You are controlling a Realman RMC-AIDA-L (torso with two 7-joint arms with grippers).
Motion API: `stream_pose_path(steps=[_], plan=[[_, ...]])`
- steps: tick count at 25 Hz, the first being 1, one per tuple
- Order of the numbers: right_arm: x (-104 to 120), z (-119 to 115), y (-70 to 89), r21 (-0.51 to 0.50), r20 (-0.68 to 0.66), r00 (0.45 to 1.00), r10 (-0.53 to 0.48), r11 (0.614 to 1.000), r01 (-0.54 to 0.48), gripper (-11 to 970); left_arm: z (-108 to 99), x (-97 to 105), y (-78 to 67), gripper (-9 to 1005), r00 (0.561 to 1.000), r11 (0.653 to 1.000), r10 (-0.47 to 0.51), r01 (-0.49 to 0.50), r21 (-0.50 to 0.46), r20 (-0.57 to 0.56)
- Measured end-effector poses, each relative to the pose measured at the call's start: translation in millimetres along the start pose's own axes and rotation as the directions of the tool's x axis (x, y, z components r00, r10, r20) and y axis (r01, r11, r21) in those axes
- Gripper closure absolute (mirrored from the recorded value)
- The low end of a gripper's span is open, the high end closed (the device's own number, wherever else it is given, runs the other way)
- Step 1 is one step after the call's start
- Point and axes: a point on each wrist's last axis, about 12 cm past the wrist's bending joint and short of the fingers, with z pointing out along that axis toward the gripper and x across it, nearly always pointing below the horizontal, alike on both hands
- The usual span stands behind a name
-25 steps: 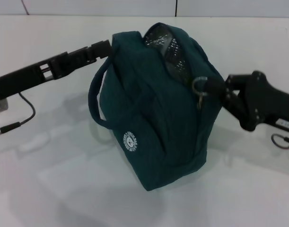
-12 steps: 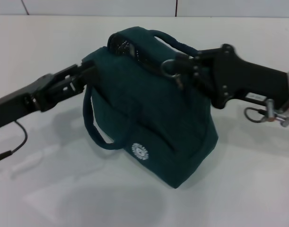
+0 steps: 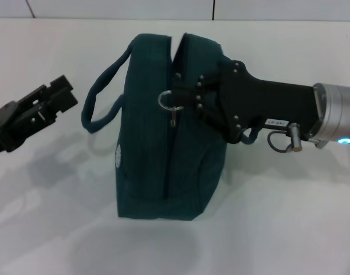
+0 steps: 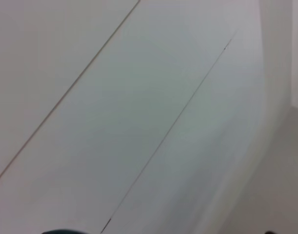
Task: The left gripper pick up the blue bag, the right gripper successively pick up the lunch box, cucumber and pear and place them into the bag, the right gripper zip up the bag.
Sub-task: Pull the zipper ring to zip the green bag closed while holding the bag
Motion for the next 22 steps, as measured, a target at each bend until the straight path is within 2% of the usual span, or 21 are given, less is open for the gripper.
stream_pose_path(steps=[3, 9, 12, 16, 22], plan=[[-3, 4, -3.8, 0.013, 0.001, 1.000, -0.019, 1.000, 0.019, 945, -6, 4, -1.5, 231, 1.000, 1.000, 0.009, -0.009, -0.012, -0.020], [-7, 9, -12.3, 0.048, -0.003, 0.999, -0.046, 0.998, 0.046, 945, -15, 20, -8.6, 244, 0.994, 0.995, 0.094, -0.096, -0.019, -0.056], [-8, 11, -14.4, 0.056, -0.010, 0.999, -0.054, 0.997, 0.054, 945, -10, 29, -8.7, 250, 0.988, 0.993, 0.117, -0.118, -0.002, -0.100], [-8, 15, -17.2, 0.055, -0.028, 0.998, -0.060, 0.997, 0.061, 945, -1, 38, -5.8, 258, 0.983, 0.988, 0.154, -0.154, 0.011, -0.102], [-8, 17, -18.5, 0.054, -0.038, 0.997, -0.063, 0.996, 0.065, 945, 12, 40, 5.0, 271, 0.976, 0.982, 0.186, -0.189, -0.016, -0.111]])
